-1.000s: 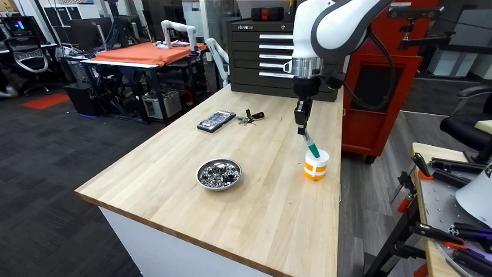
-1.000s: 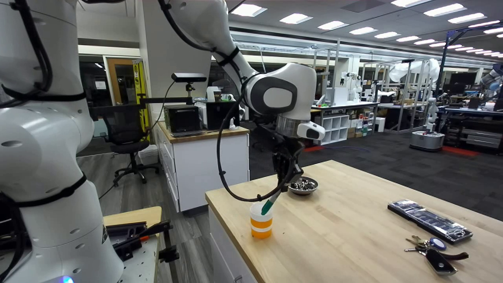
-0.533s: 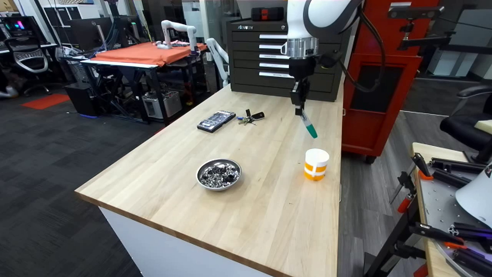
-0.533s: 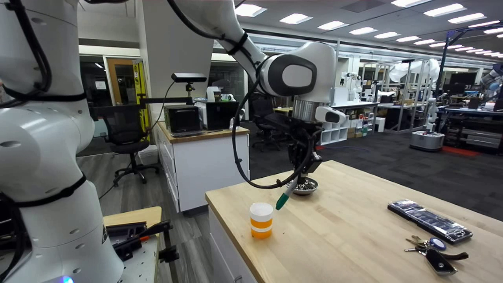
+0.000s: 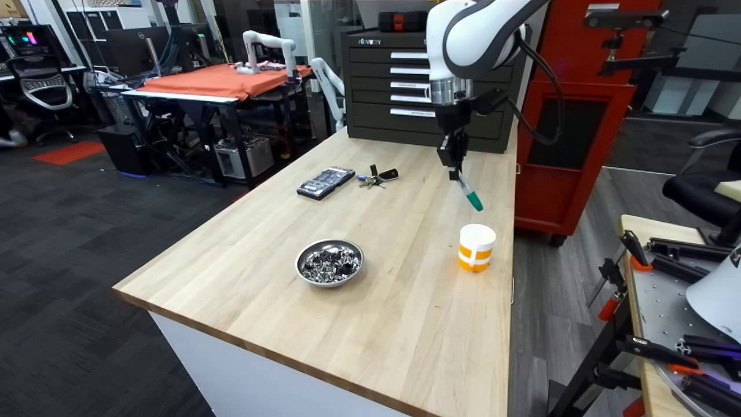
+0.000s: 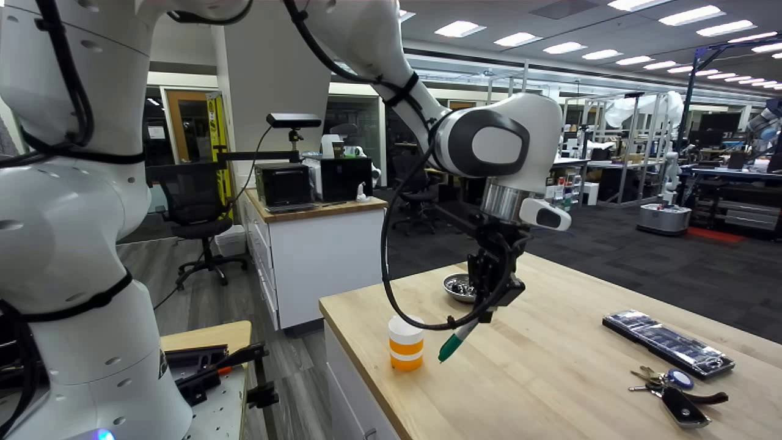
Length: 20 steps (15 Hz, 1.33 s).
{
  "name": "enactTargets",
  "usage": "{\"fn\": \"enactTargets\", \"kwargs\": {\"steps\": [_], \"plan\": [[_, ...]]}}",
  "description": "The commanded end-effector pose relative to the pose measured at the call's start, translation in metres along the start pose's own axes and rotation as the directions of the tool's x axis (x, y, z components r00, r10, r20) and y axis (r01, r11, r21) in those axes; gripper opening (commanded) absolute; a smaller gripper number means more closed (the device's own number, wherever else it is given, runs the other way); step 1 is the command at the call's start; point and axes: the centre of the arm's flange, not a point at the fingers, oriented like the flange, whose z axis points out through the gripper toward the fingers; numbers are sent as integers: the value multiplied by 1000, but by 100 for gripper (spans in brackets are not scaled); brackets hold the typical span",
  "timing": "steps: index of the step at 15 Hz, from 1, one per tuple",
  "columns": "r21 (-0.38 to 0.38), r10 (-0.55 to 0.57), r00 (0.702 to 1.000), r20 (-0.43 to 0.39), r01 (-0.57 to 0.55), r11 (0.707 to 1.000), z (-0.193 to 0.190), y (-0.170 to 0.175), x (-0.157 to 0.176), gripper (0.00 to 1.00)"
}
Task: Take the marker out of the cup and put it on the table
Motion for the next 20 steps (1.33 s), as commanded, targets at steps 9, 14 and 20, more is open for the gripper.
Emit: {"fn": "enactTargets", "kwargs": {"steps": [9, 14, 20], "plan": [[-26, 12, 997, 74, -10, 1000, 73, 16, 38, 67], [-56, 13, 1000, 5, -12, 998, 65, 8, 31, 98], [-39, 2, 1000, 1, -2, 999, 68, 7, 43, 100]]}}
